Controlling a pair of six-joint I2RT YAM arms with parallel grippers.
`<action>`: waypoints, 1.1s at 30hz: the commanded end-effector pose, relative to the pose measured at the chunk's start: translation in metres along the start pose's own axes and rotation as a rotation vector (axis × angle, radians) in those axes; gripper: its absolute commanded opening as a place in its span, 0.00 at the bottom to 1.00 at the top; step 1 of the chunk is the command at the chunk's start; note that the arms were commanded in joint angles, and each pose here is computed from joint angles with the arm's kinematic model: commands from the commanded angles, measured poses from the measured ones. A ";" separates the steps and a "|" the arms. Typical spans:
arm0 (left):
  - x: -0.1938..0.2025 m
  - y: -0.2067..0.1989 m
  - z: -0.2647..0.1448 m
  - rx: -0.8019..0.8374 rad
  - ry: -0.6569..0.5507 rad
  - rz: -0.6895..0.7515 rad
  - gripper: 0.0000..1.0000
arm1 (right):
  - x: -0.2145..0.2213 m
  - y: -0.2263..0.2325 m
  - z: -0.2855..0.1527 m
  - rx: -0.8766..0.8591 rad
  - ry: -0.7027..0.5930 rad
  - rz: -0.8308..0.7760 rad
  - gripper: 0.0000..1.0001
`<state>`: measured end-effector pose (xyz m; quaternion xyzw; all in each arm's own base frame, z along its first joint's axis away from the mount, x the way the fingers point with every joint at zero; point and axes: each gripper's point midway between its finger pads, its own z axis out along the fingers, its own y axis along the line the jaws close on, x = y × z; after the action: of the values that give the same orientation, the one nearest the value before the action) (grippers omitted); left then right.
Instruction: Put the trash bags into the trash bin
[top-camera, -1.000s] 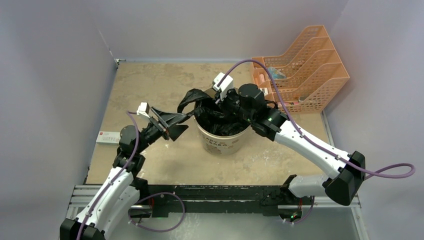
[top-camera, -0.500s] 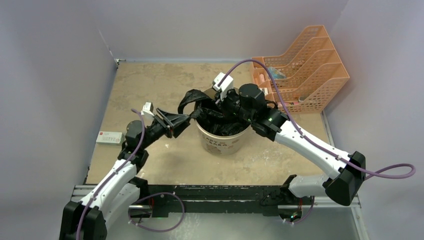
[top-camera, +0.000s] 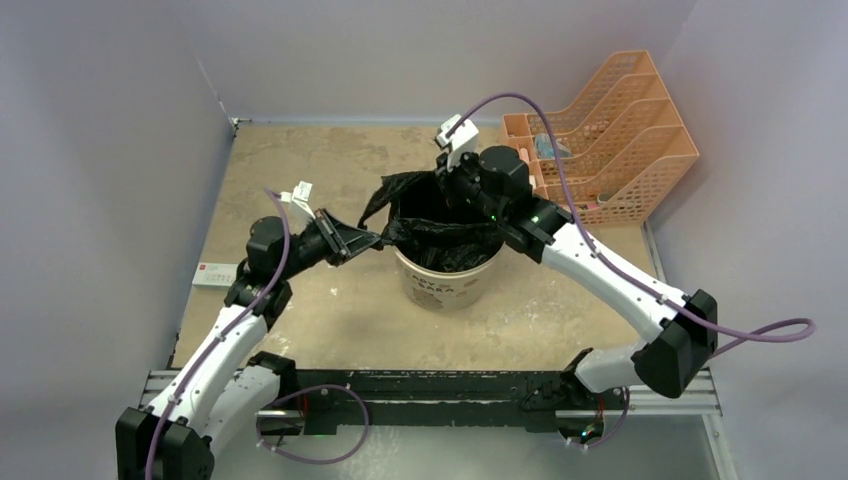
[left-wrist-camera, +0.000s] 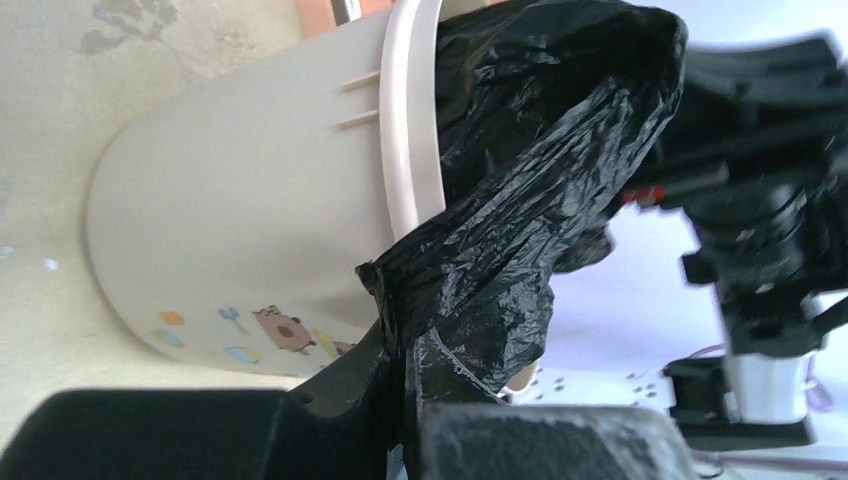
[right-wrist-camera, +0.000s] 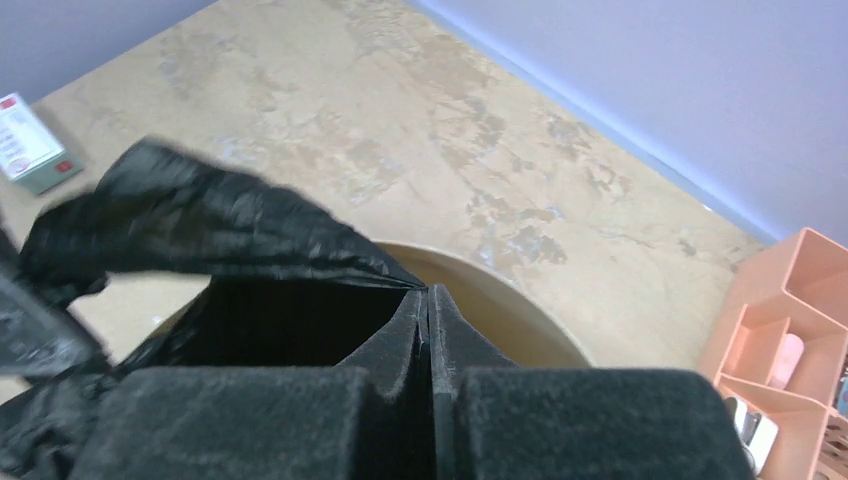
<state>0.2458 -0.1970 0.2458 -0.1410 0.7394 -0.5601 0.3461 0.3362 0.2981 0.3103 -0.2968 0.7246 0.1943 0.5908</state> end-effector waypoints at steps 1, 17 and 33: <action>0.016 0.017 0.000 -0.070 0.145 0.183 0.00 | -0.038 -0.022 0.011 0.048 -0.114 0.035 0.00; 0.002 0.020 -0.014 -0.191 0.119 0.319 0.35 | -0.034 -0.038 0.056 0.076 -0.042 -0.033 0.11; -0.035 -0.038 -0.055 -0.211 -0.060 0.562 0.81 | -0.086 -0.058 -0.032 0.190 -0.148 0.063 0.64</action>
<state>0.2327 -0.1554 0.2798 -0.0121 0.8014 -0.3806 0.4612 0.3683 0.2797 0.3861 -0.2482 0.7045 0.1807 0.6399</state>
